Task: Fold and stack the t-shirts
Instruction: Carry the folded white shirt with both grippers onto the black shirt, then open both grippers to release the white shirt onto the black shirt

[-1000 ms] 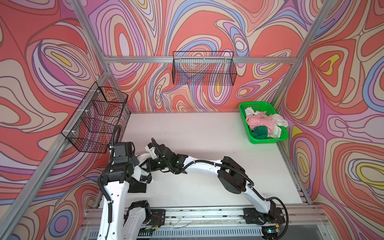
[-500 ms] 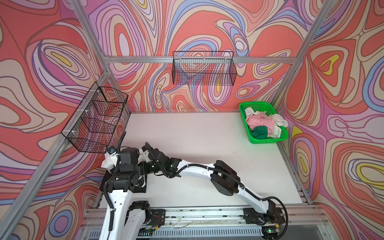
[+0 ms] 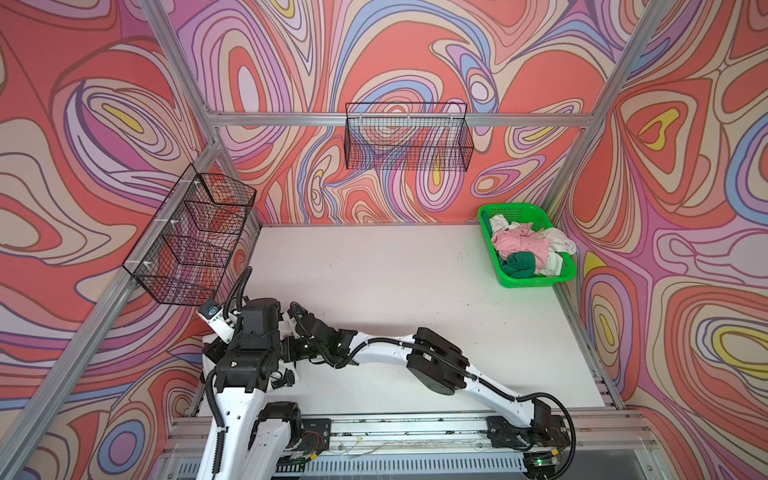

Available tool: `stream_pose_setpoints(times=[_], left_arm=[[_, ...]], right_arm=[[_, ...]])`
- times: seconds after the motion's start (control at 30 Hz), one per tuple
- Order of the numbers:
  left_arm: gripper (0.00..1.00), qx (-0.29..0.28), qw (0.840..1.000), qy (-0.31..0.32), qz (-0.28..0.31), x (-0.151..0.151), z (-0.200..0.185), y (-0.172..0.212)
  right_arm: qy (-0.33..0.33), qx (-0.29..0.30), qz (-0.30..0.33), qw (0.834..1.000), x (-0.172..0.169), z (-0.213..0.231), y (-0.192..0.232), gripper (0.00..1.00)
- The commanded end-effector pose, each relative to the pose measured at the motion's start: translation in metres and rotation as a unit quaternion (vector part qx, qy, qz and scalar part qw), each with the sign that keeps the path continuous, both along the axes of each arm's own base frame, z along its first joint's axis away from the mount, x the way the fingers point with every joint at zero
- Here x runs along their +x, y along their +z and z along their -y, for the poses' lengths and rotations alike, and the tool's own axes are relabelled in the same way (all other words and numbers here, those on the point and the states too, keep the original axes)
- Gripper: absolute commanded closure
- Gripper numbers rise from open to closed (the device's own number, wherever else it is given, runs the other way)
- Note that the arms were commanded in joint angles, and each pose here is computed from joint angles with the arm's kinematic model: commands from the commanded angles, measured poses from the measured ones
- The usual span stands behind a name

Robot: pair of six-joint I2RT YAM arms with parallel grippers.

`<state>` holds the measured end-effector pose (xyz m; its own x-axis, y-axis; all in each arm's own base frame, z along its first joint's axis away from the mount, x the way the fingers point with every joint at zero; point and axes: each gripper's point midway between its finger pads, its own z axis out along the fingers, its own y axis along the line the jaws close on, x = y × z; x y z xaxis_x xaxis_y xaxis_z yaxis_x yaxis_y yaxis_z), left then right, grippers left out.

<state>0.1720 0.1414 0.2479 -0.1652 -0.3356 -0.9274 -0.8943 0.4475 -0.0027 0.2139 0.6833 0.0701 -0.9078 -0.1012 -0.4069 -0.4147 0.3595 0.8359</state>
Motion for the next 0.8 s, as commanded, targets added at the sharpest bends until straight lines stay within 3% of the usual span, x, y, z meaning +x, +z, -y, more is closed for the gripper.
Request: stream_pose_setpoints(times=[0.0,0.27,0.3,0.43,0.57,0.7,0.77], left_arm=[[0.13,0.009,0.999,0.027,0.018,-0.016,-0.004,0.014],[0.01,-0.044,0.996,-0.072,-0.008,0.011,0.019,0.007],[0.00,-0.052,0.995,-0.087,-0.010,0.014,0.023,0.005],[0.00,-0.079,0.986,-0.148,-0.017,0.027,0.041,0.000],[0.00,-0.102,0.975,-0.199,-0.010,0.037,0.057,-0.001],[0.00,-0.125,0.959,-0.253,-0.004,0.045,0.076,0.001],[0.00,-0.140,0.947,-0.291,-0.009,0.050,0.090,-0.004]], right_arm=[[-0.012,-0.003,-0.011,1.000,-0.005,-0.001,-0.014,1.00],[-0.037,0.005,-0.014,0.999,-0.009,0.005,-0.006,1.00],[-0.045,0.005,-0.006,0.999,-0.007,0.009,0.001,0.95],[-0.062,0.005,0.027,0.998,0.001,0.024,0.031,0.55],[-0.085,0.005,0.074,0.994,0.018,0.046,0.075,0.29],[-0.099,-0.013,0.124,0.987,0.029,0.069,0.116,0.19],[-0.133,-0.031,0.168,0.976,0.036,0.098,0.144,0.17]])
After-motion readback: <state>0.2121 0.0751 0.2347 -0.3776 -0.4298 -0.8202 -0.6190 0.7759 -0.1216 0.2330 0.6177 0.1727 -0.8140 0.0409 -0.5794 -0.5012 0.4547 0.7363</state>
